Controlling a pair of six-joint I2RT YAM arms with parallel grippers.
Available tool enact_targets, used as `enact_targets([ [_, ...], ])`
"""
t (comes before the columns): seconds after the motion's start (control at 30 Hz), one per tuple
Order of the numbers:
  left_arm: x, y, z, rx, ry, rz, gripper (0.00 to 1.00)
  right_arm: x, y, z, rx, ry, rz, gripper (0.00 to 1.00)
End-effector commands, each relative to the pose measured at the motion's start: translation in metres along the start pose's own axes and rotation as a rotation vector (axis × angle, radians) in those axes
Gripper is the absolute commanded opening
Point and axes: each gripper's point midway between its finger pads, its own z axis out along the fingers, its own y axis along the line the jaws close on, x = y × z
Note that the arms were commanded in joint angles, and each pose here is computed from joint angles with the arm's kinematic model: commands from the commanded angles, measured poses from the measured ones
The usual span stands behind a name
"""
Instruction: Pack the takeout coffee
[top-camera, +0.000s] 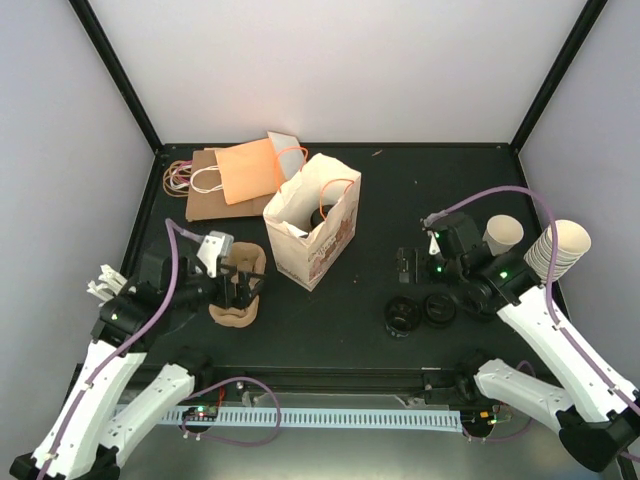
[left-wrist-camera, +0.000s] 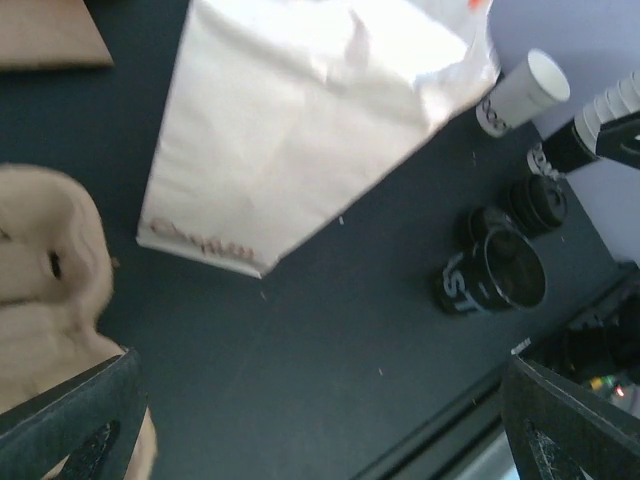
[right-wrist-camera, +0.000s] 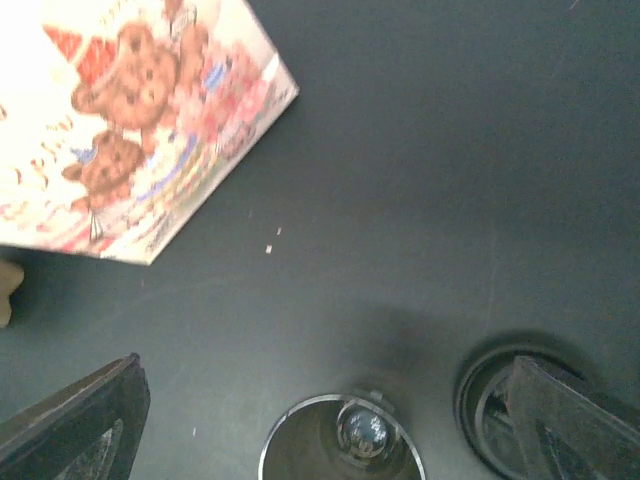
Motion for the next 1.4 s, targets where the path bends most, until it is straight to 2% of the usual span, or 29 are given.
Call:
enact_targets([
  [0.0,0.035,-0.009,0.007,0.109,0.090,-0.162,0.99,0.040,0.010,0.006,-0.088,0.179,-0.003,1.00],
  [0.13,0.055,-0.009,0.016,0.153,0.105,-0.228,0.99,0.062,0.002,0.017,-0.062,0.245,0.019,0.96],
  [0.27,0.063,-0.009,0.026,0.186,0.096,-0.265,0.99,0.085,-0.003,0.025,-0.053,0.318,0.044,0.85],
  [0.43,0.071,-0.008,0.040,0.191,0.109,-0.276,0.99,0.114,-0.015,0.034,0.010,0.381,0.051,0.84],
  [0.57,0.075,-0.007,0.050,0.200,0.108,-0.285,0.99,0.110,-0.021,0.036,0.039,0.333,0.065,0.83],
  [0.67,0.075,-0.007,0.056,0.202,0.103,-0.282,0.99,0.108,-0.019,0.038,0.045,0.353,0.069,0.83],
  [0.9,0.076,0.002,0.064,0.165,0.091,-0.277,0.99,0.048,-0.043,0.024,0.229,0.158,0.066,0.77],
  [1.1,0.078,0.014,0.068,0.103,0.083,-0.288,0.99,0.006,-0.078,0.020,0.363,0.079,0.118,0.77],
  [1.3,0.077,0.018,0.069,0.090,0.066,-0.275,0.99,-0.027,-0.123,0.018,0.420,-0.015,0.229,0.77],
  [1.37,0.077,0.018,0.070,0.088,0.065,-0.274,0.99,-0.037,-0.128,0.021,0.391,-0.040,0.241,0.77],
])
